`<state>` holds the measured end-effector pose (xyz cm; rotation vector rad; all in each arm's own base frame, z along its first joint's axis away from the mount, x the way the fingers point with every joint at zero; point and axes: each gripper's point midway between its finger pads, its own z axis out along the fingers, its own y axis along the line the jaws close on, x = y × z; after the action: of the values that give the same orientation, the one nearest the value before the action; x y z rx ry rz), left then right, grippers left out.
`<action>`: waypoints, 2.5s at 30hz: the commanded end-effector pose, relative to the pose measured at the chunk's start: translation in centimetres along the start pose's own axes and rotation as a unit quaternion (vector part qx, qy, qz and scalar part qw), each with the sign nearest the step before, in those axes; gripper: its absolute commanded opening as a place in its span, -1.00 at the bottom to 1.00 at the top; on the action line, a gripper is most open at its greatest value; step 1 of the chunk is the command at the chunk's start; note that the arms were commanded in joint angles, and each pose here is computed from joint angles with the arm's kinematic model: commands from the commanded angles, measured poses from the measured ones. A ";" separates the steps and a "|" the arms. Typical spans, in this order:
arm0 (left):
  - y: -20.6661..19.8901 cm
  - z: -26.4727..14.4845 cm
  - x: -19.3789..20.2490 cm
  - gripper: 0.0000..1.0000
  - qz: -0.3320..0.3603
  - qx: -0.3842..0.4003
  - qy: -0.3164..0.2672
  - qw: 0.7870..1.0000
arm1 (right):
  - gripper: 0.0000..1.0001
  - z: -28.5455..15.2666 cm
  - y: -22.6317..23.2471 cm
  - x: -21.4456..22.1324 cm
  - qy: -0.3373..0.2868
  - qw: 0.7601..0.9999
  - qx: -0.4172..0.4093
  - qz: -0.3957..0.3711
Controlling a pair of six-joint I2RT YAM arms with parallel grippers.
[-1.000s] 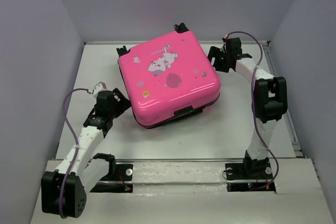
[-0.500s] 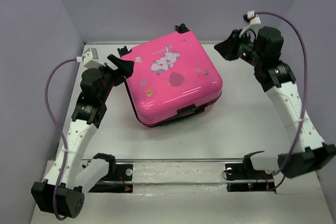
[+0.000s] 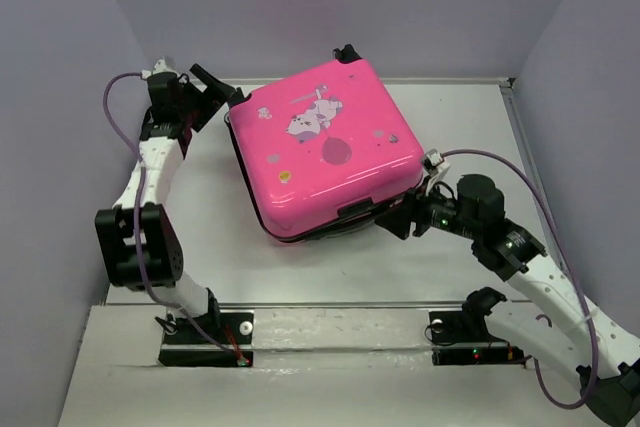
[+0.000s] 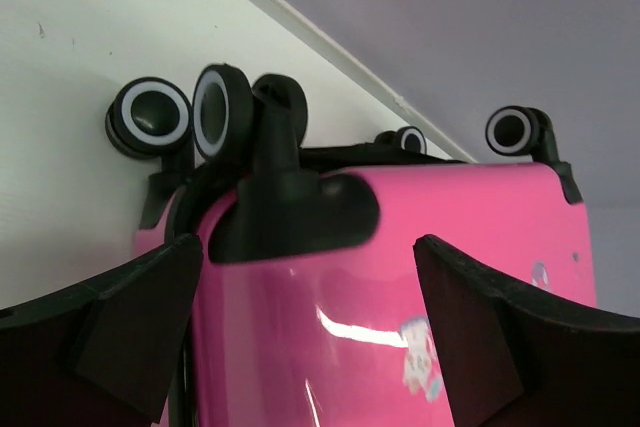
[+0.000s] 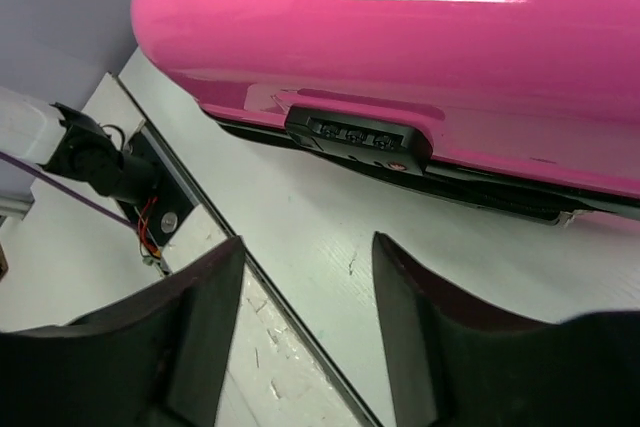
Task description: Pack the luggage
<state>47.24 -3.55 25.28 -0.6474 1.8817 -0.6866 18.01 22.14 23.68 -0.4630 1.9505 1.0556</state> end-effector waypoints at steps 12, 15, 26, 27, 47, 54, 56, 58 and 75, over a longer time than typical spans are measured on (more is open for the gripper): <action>1.8 12.1 1.1 0.98 -0.052 0.026 0.089 0.994 | 0.60 0.7 1.4 0.4 -0.013 0.999 -0.044 -0.003; 1.1 13.1 1.5 0.98 -0.066 0.050 0.092 0.992 | 0.61 0.8 1.3 0.7 -0.013 0.999 -0.043 0.000; -2.6 14.0 0.6 0.60 -0.154 0.151 0.053 0.975 | 0.88 1.5 0.9 1.4 0.001 0.999 -0.039 0.008; -3.5 13.5 -0.1 0.44 -0.162 0.171 0.040 0.971 | 0.89 1.5 0.9 1.5 0.002 0.999 -0.039 0.010; -16.1 3.1 -9.6 -0.88 -0.119 0.340 -0.051 0.931 | 0.92 0.8 0.8 2.1 0.004 0.999 -0.034 0.015; -6.3 5.2 -6.2 -0.02 -0.063 0.123 -0.060 0.989 | 0.12 -0.9 -1.9 2.9 0.007 0.998 0.058 0.018; -5.2 4.1 -4.6 0.29 -0.088 0.113 -0.046 0.989 | -0.23 -1.3 -2.8 3.5 0.007 0.996 0.082 0.029; -6.2 2.1 -4.2 0.37 -0.094 0.126 -0.051 0.986 | -0.41 -1.4 -3.9 3.5 -0.010 0.992 0.113 0.051; 8.2 -9.9 13.5 0.24 -0.036 -0.026 0.032 0.999 | 0.12 2.0 -12.4 1.6 -0.112 0.959 0.262 -0.003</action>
<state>34.42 -4.46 18.80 -0.7764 1.8191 -0.7114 23.02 16.06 12.90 -0.0544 2.0998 0.5403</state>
